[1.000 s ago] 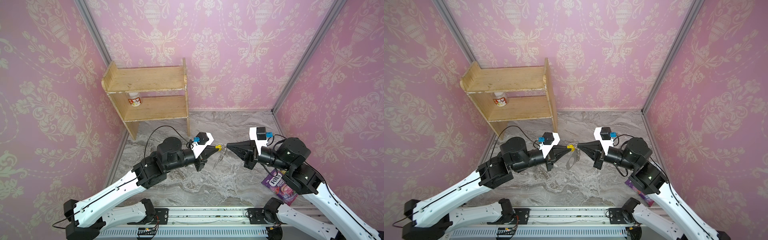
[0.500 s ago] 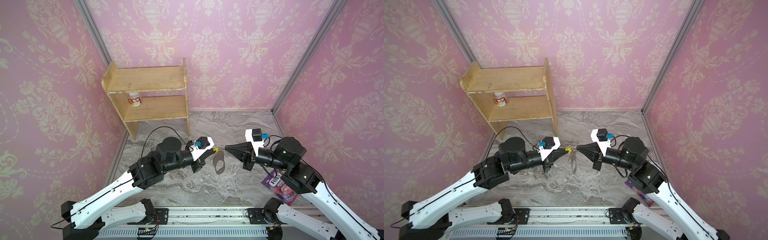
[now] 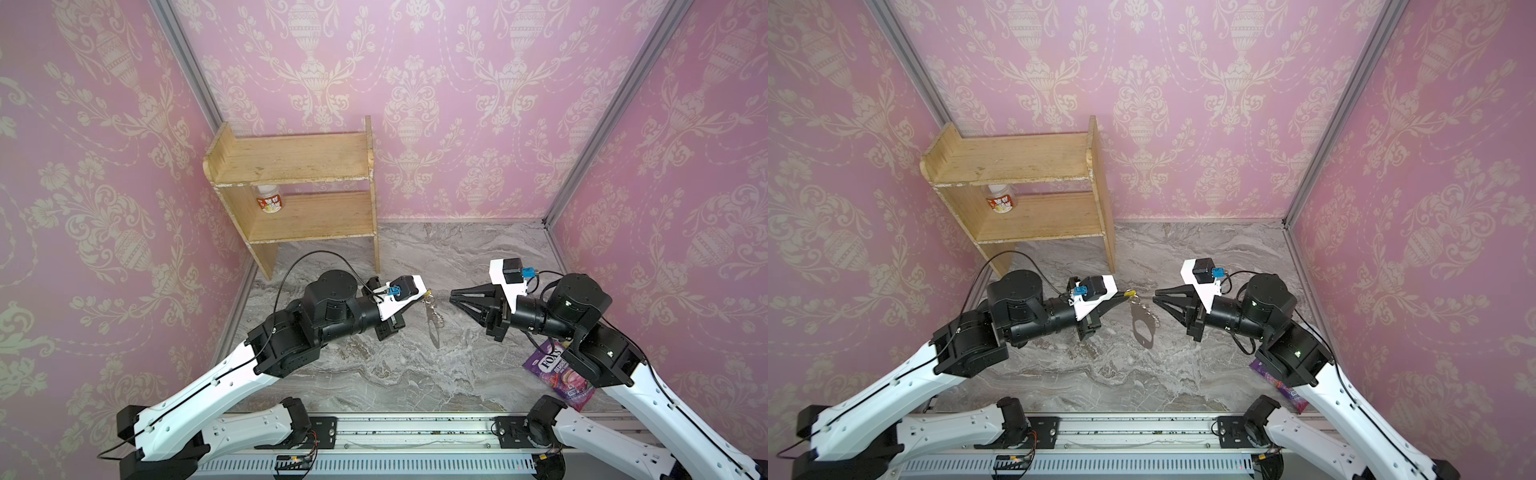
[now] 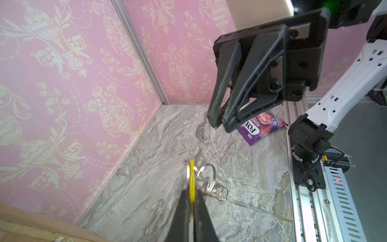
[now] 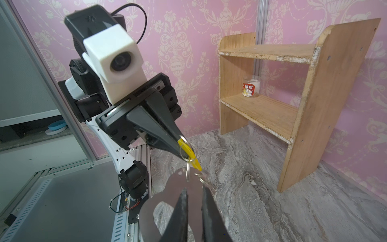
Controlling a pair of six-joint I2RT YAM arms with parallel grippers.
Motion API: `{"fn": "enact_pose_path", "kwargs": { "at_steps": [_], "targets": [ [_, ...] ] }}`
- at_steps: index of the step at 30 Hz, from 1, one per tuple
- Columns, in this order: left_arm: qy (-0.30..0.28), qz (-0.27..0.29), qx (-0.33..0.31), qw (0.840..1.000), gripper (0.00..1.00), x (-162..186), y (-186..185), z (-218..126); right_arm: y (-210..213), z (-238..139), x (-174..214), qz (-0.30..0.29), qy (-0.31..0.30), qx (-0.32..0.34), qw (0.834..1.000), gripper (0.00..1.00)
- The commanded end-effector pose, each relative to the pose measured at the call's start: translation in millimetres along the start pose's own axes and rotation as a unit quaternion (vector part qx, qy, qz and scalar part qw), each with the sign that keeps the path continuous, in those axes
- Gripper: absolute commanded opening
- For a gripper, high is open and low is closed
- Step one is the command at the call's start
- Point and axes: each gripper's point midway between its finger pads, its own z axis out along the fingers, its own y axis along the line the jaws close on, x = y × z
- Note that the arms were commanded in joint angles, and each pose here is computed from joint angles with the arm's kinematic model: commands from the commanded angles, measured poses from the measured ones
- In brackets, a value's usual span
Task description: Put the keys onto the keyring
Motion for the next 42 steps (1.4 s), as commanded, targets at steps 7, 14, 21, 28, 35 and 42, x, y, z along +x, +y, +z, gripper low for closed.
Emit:
{"fn": "enact_pose_path", "kwargs": {
  "at_steps": [7,14,21,28,35,42],
  "targets": [
    [0.004,0.033,-0.021,0.999,0.00,-12.7,11.4,-0.6,-0.7,-6.5,-0.3,-0.008,0.000,0.012,1.000,0.40],
    [0.049,0.038,-0.024,0.998,0.00,6.6,13.1,16.1,-6.0,-14.7,7.7,-0.015,0.009,0.040,0.999,0.69],
    [0.133,0.027,-0.013,0.991,0.00,46.1,10.6,57.1,-20.3,-26.3,22.3,-0.010,0.027,0.096,0.995,0.83],
    [0.167,0.005,0.001,0.986,0.00,79.9,2.4,104.2,-36.7,-45.9,37.2,-0.007,0.039,0.167,0.985,0.89],
    [0.158,-0.024,0.028,0.987,0.00,101.0,-2.4,165.6,-38.4,-69.6,43.3,-0.011,0.040,0.206,0.978,0.92],
    [0.155,-0.054,0.053,0.985,0.00,118.1,-2.0,222.1,-35.7,-86.5,42.6,-0.023,0.034,0.224,0.974,0.94]
  ]
}}
